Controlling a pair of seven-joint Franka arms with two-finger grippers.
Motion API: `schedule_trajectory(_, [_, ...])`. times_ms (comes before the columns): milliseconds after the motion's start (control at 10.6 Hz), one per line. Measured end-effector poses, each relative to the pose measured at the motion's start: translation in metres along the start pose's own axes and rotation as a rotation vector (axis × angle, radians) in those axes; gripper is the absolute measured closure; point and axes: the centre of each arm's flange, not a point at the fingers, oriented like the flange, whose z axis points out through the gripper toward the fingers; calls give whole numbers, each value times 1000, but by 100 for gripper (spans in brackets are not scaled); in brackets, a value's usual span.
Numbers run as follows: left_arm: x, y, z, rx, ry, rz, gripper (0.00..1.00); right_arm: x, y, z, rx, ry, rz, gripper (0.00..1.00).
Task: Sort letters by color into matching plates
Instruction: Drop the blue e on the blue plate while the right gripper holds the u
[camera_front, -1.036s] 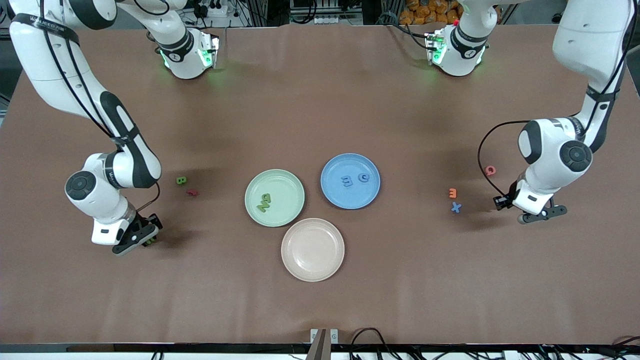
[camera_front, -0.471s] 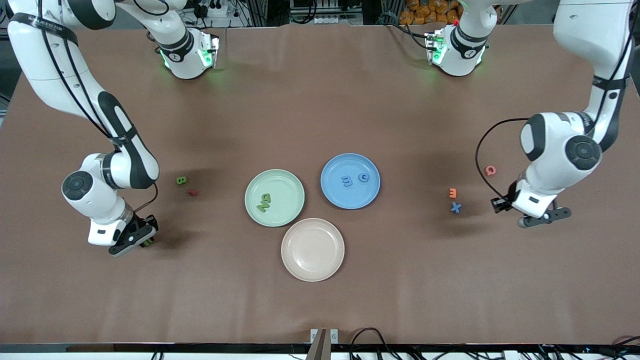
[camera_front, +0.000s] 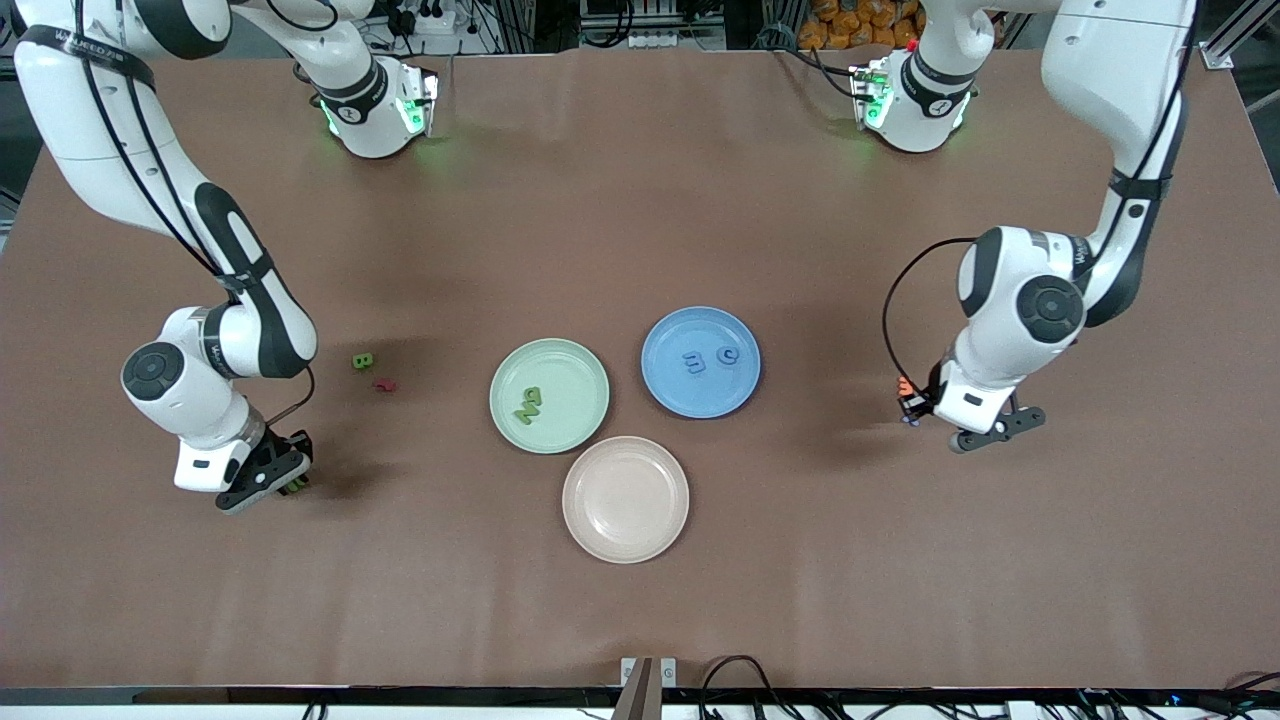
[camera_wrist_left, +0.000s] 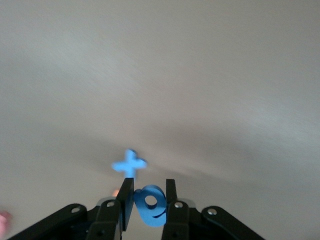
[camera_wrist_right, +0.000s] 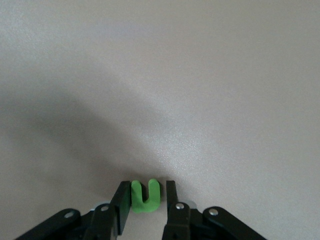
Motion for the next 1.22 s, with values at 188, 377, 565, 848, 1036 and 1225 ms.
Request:
schedule_trajectory(188, [-35,52,2,-4,-7,-58,70,0,0,0,0,1,3,65])
schedule_trajectory(377, [-71,95,4,-4,-14,-120,70,0,0,0,0,1,4,65])
schedule_trajectory(565, [-101,126,10,1,-24,-180,70,0,1,0,1,1,7,67])
schedule_trajectory(848, [-147,180,14,-24,-56,-260,70,0,1,0,1,2,12,73])
schedule_trajectory(1036, [-169,205,14,-44,-81,-292,70,0,1,0,1,2,13,73])
schedule_trajectory(1225, [-182,222,19,-53,-99,-310,70,0,1,0,1,3,15,73])
